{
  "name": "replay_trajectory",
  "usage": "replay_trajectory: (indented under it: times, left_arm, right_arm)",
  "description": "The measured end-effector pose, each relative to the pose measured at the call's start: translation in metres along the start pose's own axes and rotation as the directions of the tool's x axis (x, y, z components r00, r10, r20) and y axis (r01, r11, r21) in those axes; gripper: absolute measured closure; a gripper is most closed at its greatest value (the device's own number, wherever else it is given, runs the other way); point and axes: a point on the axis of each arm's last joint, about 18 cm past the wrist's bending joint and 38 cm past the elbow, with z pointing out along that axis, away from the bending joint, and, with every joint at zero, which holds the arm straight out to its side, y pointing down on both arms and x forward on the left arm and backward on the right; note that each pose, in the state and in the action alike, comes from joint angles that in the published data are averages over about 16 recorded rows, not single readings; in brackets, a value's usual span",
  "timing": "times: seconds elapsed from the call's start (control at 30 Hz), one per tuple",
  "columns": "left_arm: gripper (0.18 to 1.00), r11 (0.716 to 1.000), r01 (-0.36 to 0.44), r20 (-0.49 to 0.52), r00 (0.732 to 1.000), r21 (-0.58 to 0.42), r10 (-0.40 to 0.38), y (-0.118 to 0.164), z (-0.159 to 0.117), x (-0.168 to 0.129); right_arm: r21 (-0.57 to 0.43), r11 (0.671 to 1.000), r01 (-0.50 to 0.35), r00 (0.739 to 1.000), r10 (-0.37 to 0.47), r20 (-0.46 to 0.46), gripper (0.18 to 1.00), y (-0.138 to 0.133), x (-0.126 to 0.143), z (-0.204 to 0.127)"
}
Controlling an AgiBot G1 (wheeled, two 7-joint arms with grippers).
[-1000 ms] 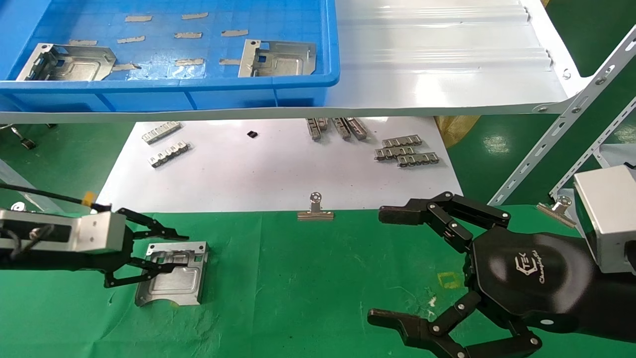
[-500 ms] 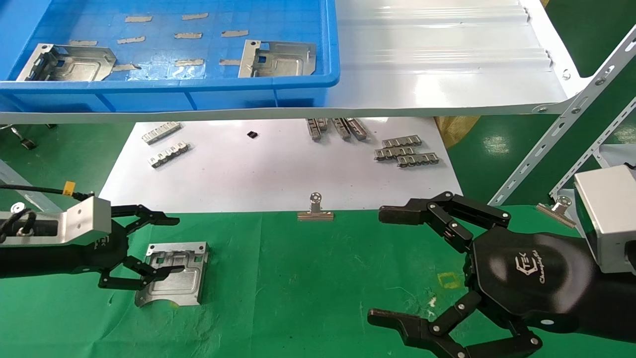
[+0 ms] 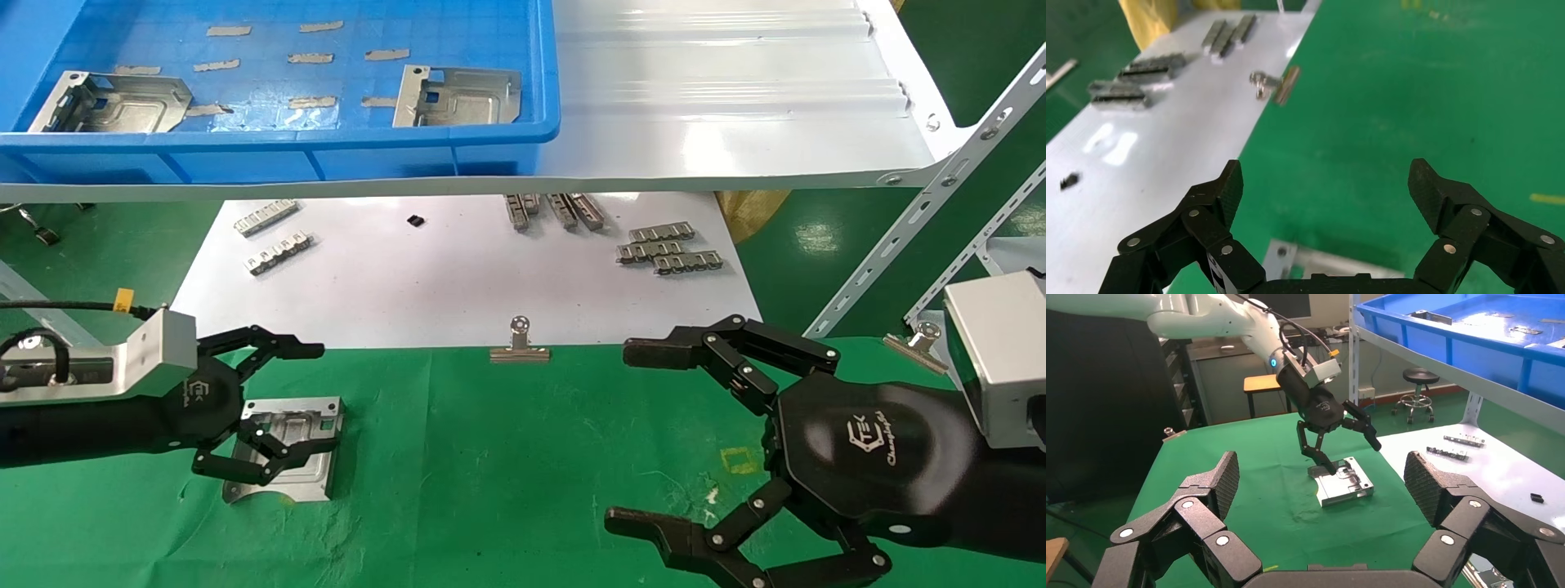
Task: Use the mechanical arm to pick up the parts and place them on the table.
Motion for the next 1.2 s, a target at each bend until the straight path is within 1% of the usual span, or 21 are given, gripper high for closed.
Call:
replay_trajectory:
  times: [0.23,0.43,0.83,1.2]
  left_arm:
    - [0.192,0.996,0.03,-0.013,1.0,0.078,-0.029,-0.015,0.005,0.009]
    - [0.183,0.989,0.053,-0.029,0.998,0.14,-0.05,-0.029,0.006,0.019]
    - [0.183,0.964,0.097,-0.075,0.994,0.246,-0.081,-0.062,0.001,0.041]
    - [0.183,0.939,0.134,-0.135,0.986,0.316,-0.095,-0.094,-0.009,0.069]
  right_arm:
    - [0.0,1.0,0.0,1.0,0.0,0.0,0.178,0.0,0.0,0.0]
    - [0.0,1.0,0.0,1.0,0.0,0.0,0.178,0.0,0.0,0.0]
    - [0.0,1.0,0.0,1.0,0.0,0.0,0.178,0.0,0.0,0.0]
    - [0.0,1.0,0.0,1.0,0.0,0.0,0.178,0.0,0.0,0.0]
